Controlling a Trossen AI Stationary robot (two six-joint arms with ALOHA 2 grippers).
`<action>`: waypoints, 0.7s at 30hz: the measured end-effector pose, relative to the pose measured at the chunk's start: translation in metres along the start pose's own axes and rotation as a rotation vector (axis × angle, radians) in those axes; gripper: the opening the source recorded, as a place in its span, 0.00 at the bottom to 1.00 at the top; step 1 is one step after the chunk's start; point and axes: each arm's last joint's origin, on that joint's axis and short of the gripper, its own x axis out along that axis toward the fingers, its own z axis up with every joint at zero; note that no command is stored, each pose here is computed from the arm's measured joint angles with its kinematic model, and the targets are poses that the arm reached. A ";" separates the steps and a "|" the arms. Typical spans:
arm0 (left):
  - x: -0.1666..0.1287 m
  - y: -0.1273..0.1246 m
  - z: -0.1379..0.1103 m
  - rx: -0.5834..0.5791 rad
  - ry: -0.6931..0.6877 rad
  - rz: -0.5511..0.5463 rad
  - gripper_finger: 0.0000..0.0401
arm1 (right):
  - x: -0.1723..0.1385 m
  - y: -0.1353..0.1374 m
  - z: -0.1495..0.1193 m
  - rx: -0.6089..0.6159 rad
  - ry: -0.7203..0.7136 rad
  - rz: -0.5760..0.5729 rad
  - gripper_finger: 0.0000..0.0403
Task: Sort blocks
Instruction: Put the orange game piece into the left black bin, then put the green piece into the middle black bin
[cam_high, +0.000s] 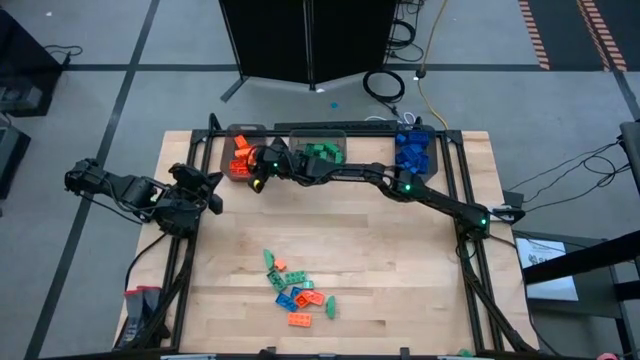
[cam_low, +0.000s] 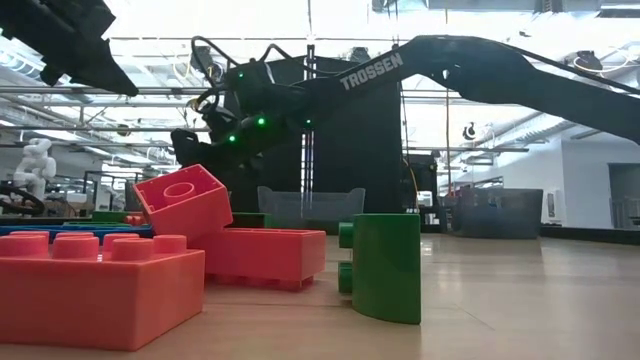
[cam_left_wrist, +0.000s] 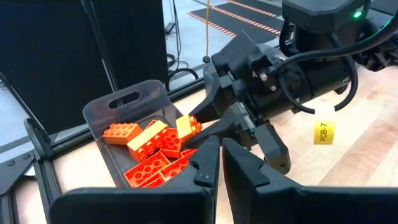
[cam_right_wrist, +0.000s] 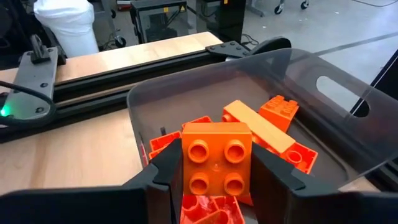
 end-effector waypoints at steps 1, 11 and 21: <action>0.000 0.000 0.000 0.000 0.000 0.000 0.06 | 0.000 0.000 0.000 0.000 -0.001 0.000 0.29; 0.000 0.000 0.000 -0.001 0.000 0.000 0.06 | 0.000 -0.002 0.000 0.069 -0.002 -0.003 0.54; 0.000 0.000 0.000 0.000 0.000 0.000 0.06 | -0.005 0.001 0.010 0.055 0.003 0.130 0.58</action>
